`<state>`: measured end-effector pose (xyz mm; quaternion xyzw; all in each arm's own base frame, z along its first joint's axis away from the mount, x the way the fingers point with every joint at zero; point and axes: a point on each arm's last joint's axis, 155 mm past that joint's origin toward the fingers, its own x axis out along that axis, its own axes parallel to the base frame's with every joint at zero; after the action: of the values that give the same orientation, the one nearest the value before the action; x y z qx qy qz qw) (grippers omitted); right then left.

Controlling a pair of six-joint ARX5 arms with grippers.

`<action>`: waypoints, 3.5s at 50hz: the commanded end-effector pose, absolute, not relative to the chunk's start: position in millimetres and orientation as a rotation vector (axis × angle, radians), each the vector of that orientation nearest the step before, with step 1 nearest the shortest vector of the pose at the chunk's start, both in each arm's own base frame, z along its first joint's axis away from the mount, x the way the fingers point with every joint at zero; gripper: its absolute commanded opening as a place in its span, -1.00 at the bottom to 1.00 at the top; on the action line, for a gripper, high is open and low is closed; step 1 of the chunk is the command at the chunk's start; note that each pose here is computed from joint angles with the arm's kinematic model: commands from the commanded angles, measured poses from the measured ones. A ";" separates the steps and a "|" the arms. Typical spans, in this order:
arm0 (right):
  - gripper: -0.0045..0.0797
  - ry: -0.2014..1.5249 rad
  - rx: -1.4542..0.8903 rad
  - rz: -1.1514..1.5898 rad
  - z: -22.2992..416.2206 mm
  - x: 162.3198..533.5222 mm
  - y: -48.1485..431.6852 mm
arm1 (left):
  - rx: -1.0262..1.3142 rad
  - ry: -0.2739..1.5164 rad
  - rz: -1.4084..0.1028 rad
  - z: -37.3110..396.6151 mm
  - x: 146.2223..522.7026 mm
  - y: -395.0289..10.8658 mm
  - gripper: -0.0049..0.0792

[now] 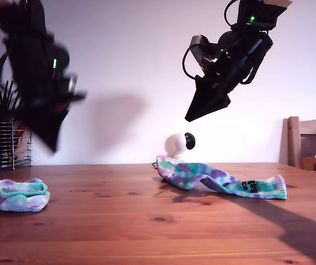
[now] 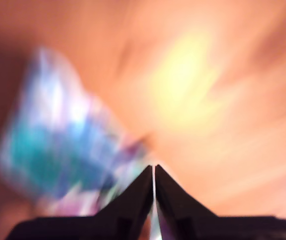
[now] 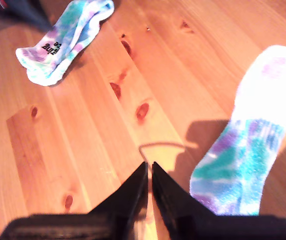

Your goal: Fold the socks in front of you. After folding them, place them to the left side.

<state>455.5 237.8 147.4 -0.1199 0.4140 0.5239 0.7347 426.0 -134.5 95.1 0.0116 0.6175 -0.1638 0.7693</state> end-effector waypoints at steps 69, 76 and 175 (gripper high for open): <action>-0.17 1.085 -0.393 0.768 77.9 496.2 207.0 | -0.291 0.642 -0.813 107.1 580.1 -281.1 -0.15; -0.17 1.083 -0.411 0.743 77.1 499.7 202.6 | -0.306 0.630 -0.813 106.6 592.8 -285.2 -0.15; -0.11 1.187 -0.327 0.781 39.9 491.8 191.1 | -0.366 0.898 -0.894 97.6 568.7 -313.9 -0.03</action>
<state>498.1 180.4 56.6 -0.1504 0.5311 0.3448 0.7592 567.3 -311.6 121.9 -0.1720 0.4044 -0.4153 0.7965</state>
